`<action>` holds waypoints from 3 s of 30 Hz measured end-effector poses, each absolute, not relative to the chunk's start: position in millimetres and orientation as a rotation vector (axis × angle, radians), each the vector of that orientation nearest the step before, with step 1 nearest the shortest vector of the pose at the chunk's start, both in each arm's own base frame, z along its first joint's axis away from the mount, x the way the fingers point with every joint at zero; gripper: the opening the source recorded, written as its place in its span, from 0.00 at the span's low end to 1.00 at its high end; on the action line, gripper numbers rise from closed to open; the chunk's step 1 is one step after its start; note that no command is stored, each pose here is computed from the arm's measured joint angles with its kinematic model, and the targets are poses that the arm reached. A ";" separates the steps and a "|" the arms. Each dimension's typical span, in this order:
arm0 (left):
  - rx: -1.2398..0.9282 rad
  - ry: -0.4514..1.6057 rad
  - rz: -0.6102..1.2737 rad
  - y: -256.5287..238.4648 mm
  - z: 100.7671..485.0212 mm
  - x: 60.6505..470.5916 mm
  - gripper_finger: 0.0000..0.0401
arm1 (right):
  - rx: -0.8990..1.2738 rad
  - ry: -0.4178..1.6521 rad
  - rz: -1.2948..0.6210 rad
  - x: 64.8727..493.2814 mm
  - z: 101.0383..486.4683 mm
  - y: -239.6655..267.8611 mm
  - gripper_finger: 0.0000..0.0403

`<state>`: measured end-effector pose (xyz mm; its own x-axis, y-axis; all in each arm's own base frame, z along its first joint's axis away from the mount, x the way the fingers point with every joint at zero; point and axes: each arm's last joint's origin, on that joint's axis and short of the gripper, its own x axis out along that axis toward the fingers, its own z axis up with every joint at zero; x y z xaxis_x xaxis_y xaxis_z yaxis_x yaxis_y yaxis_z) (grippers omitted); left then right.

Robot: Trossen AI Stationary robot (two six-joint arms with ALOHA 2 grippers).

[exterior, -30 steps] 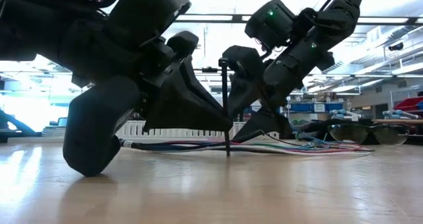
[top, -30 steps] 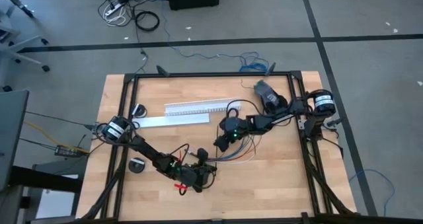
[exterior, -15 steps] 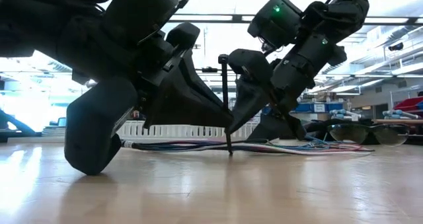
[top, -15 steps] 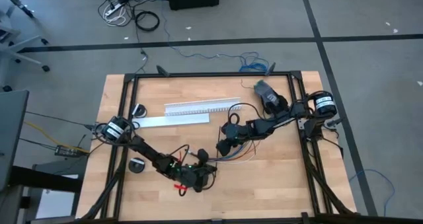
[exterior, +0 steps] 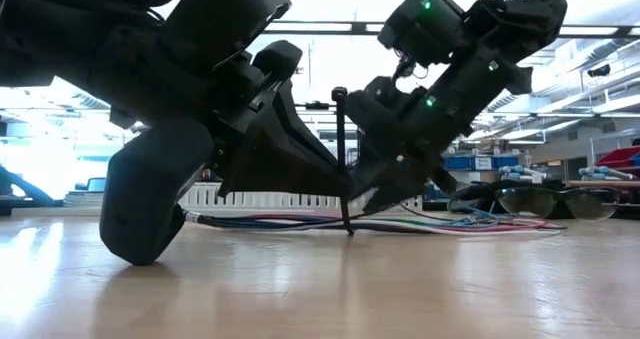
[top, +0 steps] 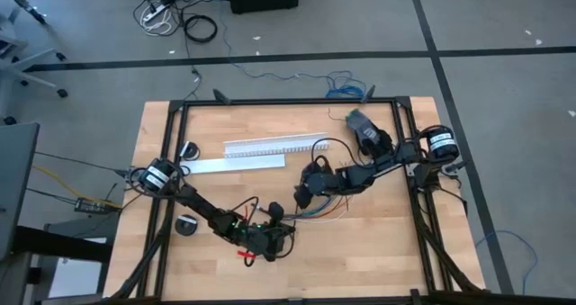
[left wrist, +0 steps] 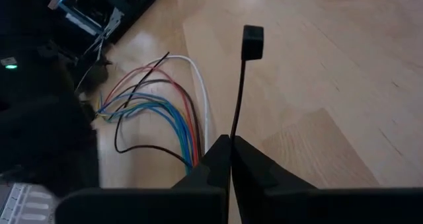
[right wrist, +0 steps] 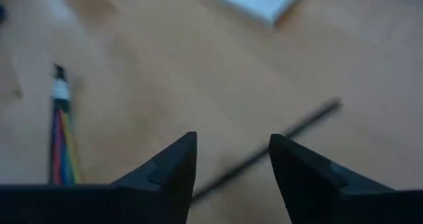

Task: Ziptie cables
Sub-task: Wrap the colored wires together using a zip tie

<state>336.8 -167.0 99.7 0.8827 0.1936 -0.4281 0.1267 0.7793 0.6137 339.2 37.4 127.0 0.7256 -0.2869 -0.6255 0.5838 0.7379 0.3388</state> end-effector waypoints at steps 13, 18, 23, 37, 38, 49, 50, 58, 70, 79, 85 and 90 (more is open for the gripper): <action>0.667 0.493 -0.053 -168.1 99.2 338.0 0.00 | 0.398 0.669 -0.511 340.7 126.2 7.9 0.45; 0.664 0.496 -0.073 -168.8 98.9 337.7 0.00 | 0.452 0.665 -0.506 341.9 126.6 -4.3 0.45; 0.664 0.505 -0.077 -168.9 98.5 337.4 0.00 | 0.485 0.673 -0.520 337.9 122.2 -13.3 0.46; 0.669 0.523 -0.087 -169.0 96.9 336.3 0.00 | 0.614 0.643 -0.467 339.6 96.6 -18.7 0.45; 0.668 0.525 -0.086 -169.0 96.8 336.2 0.00 | 0.620 0.647 -0.465 339.7 95.4 -18.7 0.45; 0.640 0.536 -0.069 -168.6 95.8 335.3 0.00 | 0.551 0.677 -0.495 335.0 101.6 -17.7 0.43; 0.625 0.539 -0.063 -168.3 95.4 335.1 0.00 | 0.554 0.675 -0.496 334.7 102.5 -17.7 0.42; 0.613 0.546 -0.051 -167.8 94.8 334.7 0.00 | 0.562 0.695 -0.526 332.0 101.7 -11.7 0.40; 0.609 0.555 -0.047 -167.5 94.1 334.4 0.00 | 0.522 0.708 -0.536 329.5 102.8 -6.5 0.35; 0.596 0.566 -0.039 -166.8 93.3 334.0 0.00 | 0.511 0.750 -0.535 315.2 129.2 -5.2 0.34; 0.590 0.563 -0.041 -165.4 93.5 335.0 0.00 | 0.489 0.743 -0.541 315.1 131.0 -7.4 0.34; 0.590 0.563 -0.041 -165.4 93.5 335.0 0.00 | 0.493 0.717 -0.558 316.7 133.0 -15.6 0.35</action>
